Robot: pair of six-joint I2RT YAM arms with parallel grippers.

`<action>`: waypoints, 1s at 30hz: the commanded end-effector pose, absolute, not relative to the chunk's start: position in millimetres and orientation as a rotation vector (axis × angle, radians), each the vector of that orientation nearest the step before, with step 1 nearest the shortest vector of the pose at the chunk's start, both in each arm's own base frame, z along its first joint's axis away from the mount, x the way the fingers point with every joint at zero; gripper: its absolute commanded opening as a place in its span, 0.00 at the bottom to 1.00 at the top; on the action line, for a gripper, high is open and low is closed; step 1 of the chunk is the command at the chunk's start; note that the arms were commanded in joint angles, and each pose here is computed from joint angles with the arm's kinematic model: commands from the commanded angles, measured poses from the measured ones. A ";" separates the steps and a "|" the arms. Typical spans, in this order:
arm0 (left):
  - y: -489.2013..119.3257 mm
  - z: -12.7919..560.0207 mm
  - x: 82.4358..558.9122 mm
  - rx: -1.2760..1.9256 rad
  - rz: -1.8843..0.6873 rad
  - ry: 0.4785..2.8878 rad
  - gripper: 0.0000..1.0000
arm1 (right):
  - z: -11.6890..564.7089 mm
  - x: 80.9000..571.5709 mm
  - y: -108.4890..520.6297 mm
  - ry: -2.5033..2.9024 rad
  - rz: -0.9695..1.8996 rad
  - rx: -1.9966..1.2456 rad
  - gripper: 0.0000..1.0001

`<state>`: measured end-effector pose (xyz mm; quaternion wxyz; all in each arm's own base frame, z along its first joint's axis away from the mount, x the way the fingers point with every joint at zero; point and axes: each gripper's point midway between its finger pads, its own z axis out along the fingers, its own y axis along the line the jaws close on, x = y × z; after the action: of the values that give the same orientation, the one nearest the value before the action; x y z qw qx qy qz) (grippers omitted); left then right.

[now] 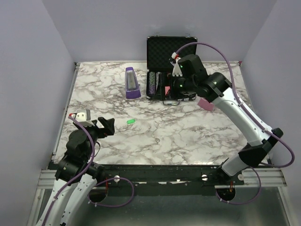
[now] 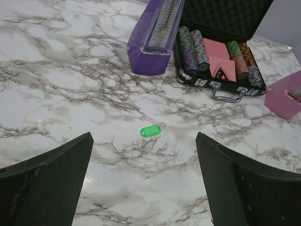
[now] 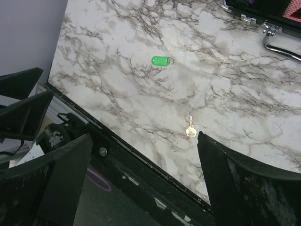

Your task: Remove the keys from the keyring

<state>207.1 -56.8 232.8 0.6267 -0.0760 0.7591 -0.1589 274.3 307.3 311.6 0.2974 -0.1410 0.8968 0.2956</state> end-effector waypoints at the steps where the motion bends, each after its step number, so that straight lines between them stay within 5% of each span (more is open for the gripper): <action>1: -63.8 230.3 209.4 -0.123 -0.380 1.741 0.99 | 309.5 273.0 296.8 2.330 0.745 -0.370 1.00; 30: -51.9 176.6 295.0 -0.068 -0.141 1.632 0.99 | 288.0 218.9 235.3 2.117 0.842 -0.189 1.00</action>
<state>273.3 -62.0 153.6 0.6410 -0.0225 0.7632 -0.0783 216.1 234.1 296.1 0.4038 -0.0758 0.8479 0.3351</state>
